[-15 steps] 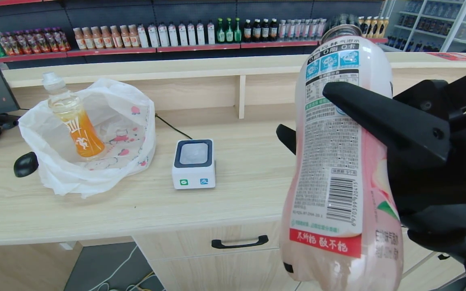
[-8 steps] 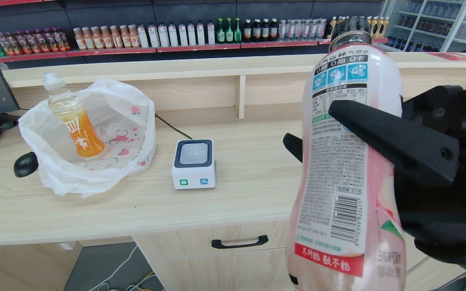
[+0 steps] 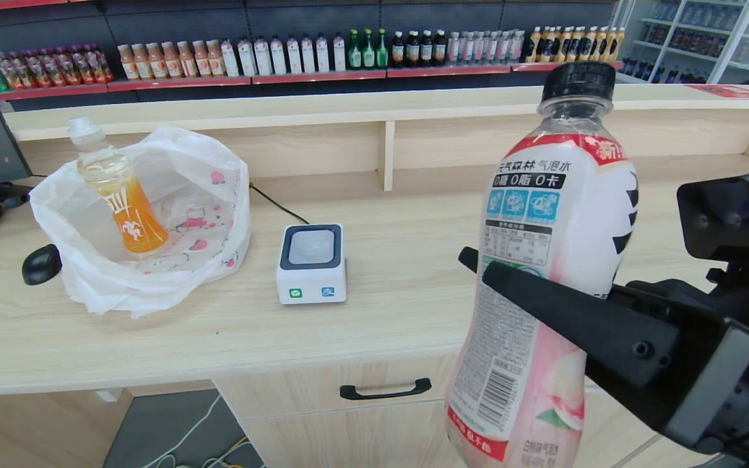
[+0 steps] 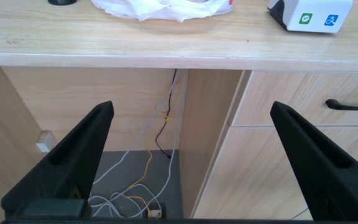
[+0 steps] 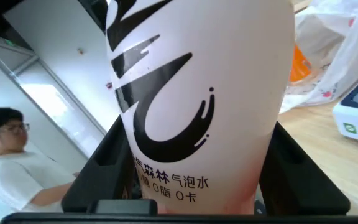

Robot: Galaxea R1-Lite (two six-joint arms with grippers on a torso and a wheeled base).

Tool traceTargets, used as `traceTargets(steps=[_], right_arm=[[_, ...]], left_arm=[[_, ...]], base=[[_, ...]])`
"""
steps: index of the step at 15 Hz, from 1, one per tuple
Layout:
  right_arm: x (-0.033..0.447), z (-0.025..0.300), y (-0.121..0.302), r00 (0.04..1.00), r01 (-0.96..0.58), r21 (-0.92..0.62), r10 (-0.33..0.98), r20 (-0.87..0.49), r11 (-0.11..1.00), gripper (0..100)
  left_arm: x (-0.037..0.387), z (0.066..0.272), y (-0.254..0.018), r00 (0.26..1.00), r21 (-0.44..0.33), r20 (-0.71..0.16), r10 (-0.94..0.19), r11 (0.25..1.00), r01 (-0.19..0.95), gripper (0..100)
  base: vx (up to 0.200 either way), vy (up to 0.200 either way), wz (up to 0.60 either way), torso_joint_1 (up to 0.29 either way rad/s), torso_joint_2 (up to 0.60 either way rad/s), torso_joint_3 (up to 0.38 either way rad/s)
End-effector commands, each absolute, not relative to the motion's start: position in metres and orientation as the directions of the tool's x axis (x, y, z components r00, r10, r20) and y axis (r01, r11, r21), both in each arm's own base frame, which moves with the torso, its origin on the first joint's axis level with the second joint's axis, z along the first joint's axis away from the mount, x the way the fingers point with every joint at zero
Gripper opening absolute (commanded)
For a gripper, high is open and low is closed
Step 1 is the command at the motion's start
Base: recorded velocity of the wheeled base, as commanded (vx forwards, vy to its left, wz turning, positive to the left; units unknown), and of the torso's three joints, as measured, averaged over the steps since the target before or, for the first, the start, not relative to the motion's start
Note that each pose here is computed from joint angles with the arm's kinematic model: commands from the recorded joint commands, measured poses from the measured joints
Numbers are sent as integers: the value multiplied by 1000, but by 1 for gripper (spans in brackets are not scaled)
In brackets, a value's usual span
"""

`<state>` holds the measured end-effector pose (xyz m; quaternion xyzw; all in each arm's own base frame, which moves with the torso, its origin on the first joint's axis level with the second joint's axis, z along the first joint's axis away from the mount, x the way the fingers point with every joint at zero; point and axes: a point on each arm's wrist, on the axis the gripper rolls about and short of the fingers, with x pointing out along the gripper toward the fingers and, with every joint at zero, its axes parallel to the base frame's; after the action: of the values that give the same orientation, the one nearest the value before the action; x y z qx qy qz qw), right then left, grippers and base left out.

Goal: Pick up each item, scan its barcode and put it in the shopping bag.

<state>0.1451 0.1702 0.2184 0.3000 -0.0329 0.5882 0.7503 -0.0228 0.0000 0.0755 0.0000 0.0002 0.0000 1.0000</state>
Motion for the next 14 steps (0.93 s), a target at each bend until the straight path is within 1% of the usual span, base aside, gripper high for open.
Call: traceTargets(steps=[1,2,4,6,7,8,9,11,12,14], right_arm=[[153,214,165,375,-902,364,840,392,233,0],[158,213,161,433,-893,307,811,394,328,0],[164,212,155,504,-863,201,769,394,463,0],[168,212,155,539,-835,135,743,396,534,0],[173,208,153,608,-775,96,694,387,625,0],[178,207,154,667,-715,89,638,385,693,0],[179,205,153,714,-663,93,590,377,743,0],[183,203,153,763,-586,48,532,367,809,0],[188,203,148,805,-512,24,469,363,859,0],[192,205,147,843,-428,19,392,368,903,0]], left_arm=[[-23,75,0,1000,0,0,0,1000,0,100],[-23,75,0,1000,0,0,0,1000,0,100],[-23,75,0,1000,3,0,-2,1000,2,100],[-23,75,0,1000,11,0,-3,1000,3,100],[-23,75,0,1000,9,0,-2,1000,2,100],[-23,75,0,1000,9,0,-2,1000,2,100],[-23,75,0,1000,9,0,-2,1000,2,100],[-23,75,0,1000,8,0,-2,1000,2,100],[-23,75,0,1000,8,0,-2,1000,2,100],[-23,75,0,1000,8,0,-2,1000,2,100]], base=[[0,0,0,0,0,0],[0,0,0,0,0,0],[0,0,0,0,0,0],[0,0,0,0,0,0],[0,0,0,0,0,0],[0,0,0,0,0,0],[0,0,0,0,0,0],[0,0,0,0,0,0],[0,0,0,0,0,0],[0,0,0,0,0,0]])
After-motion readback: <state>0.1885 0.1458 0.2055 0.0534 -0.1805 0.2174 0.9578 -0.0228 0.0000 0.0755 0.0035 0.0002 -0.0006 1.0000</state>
